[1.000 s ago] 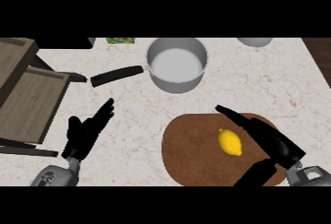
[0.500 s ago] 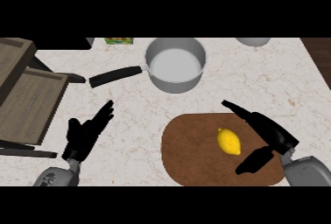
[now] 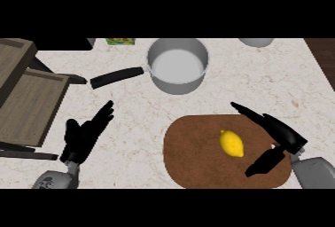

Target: Pick the lemon from the cutting board and place it in the pot

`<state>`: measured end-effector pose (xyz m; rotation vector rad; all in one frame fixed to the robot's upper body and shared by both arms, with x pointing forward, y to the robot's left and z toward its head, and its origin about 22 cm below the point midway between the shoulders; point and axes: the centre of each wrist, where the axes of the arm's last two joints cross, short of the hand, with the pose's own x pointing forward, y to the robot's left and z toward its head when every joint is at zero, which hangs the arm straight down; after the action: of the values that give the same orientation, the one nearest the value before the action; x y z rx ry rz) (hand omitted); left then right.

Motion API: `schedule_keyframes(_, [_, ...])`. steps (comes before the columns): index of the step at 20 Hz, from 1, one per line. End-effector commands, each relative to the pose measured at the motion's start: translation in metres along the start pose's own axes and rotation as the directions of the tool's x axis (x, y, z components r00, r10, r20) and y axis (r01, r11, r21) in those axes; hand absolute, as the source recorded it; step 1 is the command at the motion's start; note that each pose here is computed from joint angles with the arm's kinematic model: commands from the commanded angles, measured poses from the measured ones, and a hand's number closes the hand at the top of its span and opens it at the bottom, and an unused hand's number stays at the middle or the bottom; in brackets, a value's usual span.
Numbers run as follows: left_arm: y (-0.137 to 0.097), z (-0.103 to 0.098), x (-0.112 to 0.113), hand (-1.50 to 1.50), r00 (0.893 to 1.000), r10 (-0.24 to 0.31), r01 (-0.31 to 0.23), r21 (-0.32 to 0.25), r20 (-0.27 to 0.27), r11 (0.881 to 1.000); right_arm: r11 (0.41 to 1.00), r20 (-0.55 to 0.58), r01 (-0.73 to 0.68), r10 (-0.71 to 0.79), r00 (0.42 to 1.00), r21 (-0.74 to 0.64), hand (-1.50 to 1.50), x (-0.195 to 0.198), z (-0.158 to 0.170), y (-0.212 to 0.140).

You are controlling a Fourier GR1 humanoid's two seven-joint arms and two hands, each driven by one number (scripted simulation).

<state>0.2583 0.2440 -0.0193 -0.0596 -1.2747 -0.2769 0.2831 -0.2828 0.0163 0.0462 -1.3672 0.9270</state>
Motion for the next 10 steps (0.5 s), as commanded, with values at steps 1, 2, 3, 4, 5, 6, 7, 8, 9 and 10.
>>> schedule_keyframes(1, [-0.015,-0.004,-0.009,0.00,1.000,-0.001,0.001,-0.004,0.008,1.000,0.993,0.057,0.118,-0.119,0.991,0.008,-1.50,-0.025,0.007,-0.013])
schedule_keyframes(2, [-0.004,-0.002,0.005,0.00,1.000,-0.001,0.001,0.007,0.005,1.000,0.988,0.061,0.153,-0.155,0.986,0.038,-1.50,-0.015,-0.010,0.012])
schedule_keyframes(3, [-0.002,0.002,-0.014,0.00,1.000,0.020,-0.020,0.008,-0.004,1.000,0.986,0.046,0.162,-0.164,0.985,0.046,-1.50,-0.021,-0.004,0.013])
schedule_keyframes(4, [-0.013,0.000,-0.022,0.00,1.000,-0.005,0.005,0.007,-0.007,1.000,0.983,0.042,0.181,-0.183,0.982,0.044,-1.50,-0.009,-0.012,0.017])
schedule_keyframes(5, [0.000,0.009,-0.018,0.00,1.000,-0.007,0.007,-0.003,0.002,1.000,0.977,0.033,0.210,-0.211,0.977,0.038,-1.50,-0.029,-0.009,0.024])
schedule_keyframes(6, [-0.001,-0.009,-0.014,0.00,1.000,-0.011,0.011,0.007,0.008,1.000,0.978,0.016,0.203,-0.204,0.979,0.055,-1.50,-0.037,-0.007,0.018])
schedule_keyframes(7, [-0.014,-0.016,-0.005,0.00,1.000,0.003,-0.003,0.005,0.012,1.000,0.975,0.024,0.220,-0.221,0.975,0.039,-1.50,-0.041,-0.012,0.007])
schedule_keyframes(8, [0.003,-0.005,-0.019,0.00,1.000,0.012,-0.012,-0.016,0.007,1.000,0.970,0.011,0.242,-0.242,0.970,0.039,-1.50,-0.025,-0.036,0.007])
schedule_keyframes(9, [-0.012,-0.001,0.005,0.00,1.000,0.028,-0.028,0.009,-0.001,1.000,0.967,0.016,0.250,-0.251,0.968,0.048,-1.50,-0.038,-0.005,0.015])
schedule_keyframes(10, [-0.017,0.003,-0.012,0.00,1.000,-0.013,0.013,-0.004,-0.003,1.000,0.969,0.008,0.243,-0.244,0.970,0.046,-1.50,-0.040,-0.028,0.033])
